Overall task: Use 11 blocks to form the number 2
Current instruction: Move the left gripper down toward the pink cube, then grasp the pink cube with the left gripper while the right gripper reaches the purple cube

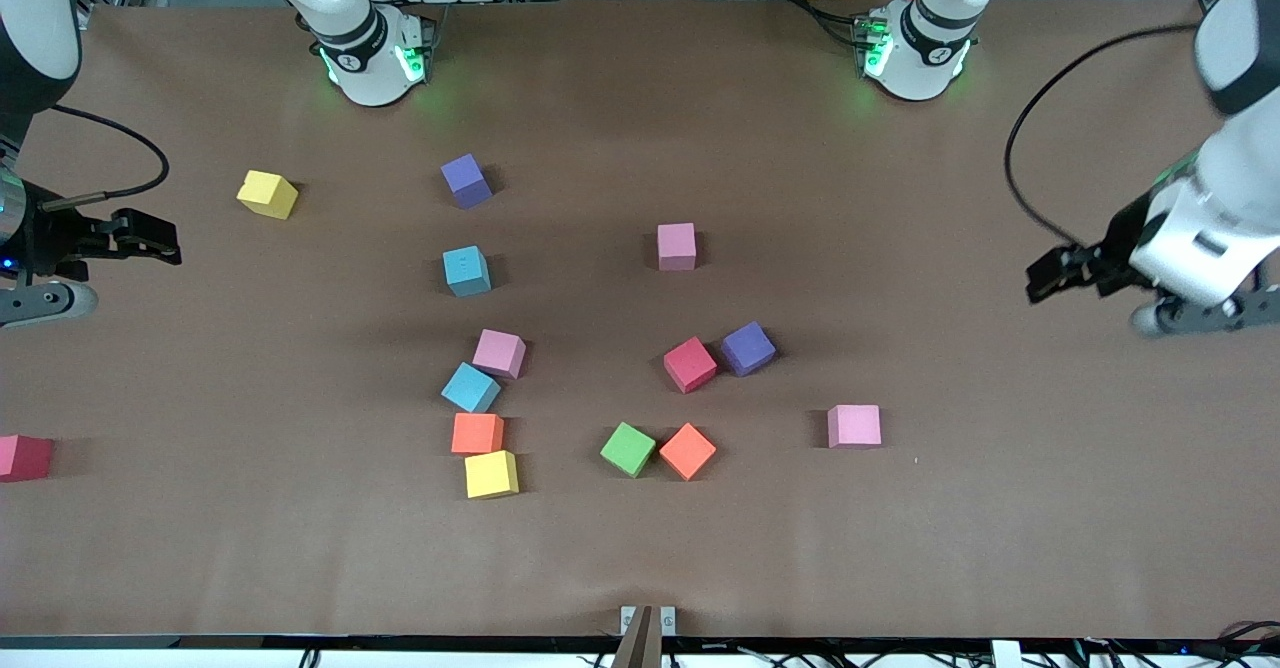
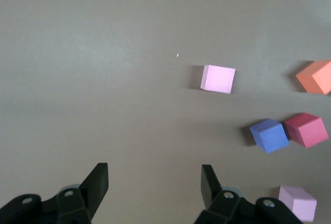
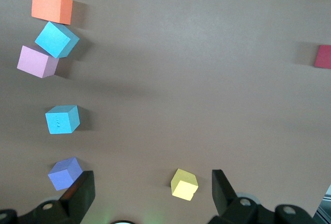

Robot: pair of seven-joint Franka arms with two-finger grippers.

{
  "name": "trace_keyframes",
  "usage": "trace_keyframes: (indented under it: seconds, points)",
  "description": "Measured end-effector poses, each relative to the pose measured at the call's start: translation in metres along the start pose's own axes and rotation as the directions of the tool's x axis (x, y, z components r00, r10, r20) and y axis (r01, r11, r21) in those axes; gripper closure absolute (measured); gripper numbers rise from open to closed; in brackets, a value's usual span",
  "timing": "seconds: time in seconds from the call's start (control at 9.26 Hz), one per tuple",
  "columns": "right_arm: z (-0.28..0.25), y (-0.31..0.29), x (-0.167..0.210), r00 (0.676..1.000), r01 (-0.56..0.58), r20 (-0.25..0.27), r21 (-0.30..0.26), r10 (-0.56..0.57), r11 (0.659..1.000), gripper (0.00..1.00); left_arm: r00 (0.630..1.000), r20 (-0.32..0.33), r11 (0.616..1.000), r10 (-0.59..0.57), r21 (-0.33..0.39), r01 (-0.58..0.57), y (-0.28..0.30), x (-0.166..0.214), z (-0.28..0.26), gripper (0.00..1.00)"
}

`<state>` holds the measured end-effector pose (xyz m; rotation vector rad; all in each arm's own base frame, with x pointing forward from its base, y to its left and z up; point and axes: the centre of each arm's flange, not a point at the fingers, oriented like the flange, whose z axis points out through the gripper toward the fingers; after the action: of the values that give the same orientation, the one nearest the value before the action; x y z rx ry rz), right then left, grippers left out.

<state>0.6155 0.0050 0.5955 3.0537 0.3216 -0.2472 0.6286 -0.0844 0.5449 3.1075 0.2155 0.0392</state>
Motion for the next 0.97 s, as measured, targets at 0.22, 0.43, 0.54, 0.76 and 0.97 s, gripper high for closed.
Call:
trace_keyframes:
  seconds: [0.22,0.43,0.54,0.76,0.97]
  points:
    - [-0.001,-0.002,0.001,1.0,0.003,-0.003,0.0,-0.003,1.0,0.0,0.999,-0.002,0.999,-0.046,-0.005,0.046,0.028,0.02,0.056,0.19]
    - [0.0,-0.009,0.003,1.0,0.016,-0.002,0.001,-0.016,1.0,0.0,0.999,0.015,0.999,-0.038,-0.001,0.038,0.06,0.032,0.125,0.19]
    - [0.003,-0.015,0.006,1.0,0.026,0.003,0.001,-0.026,1.0,0.0,0.999,0.015,0.999,-0.041,-0.002,0.041,0.076,0.036,0.16,0.19]
    - [0.007,-0.023,0.01,0.999,0.041,0.007,0.016,-0.041,0.999,0.0,0.998,0.002,0.998,-0.055,-0.01,0.055,0.091,0.046,0.211,0.19]
    - [0.011,-0.03,0.012,0.999,0.054,0.008,0.063,-0.054,0.997,0.0,0.999,-0.022,1.0,-0.026,0.012,0.026,0.099,0.052,0.246,0.19]
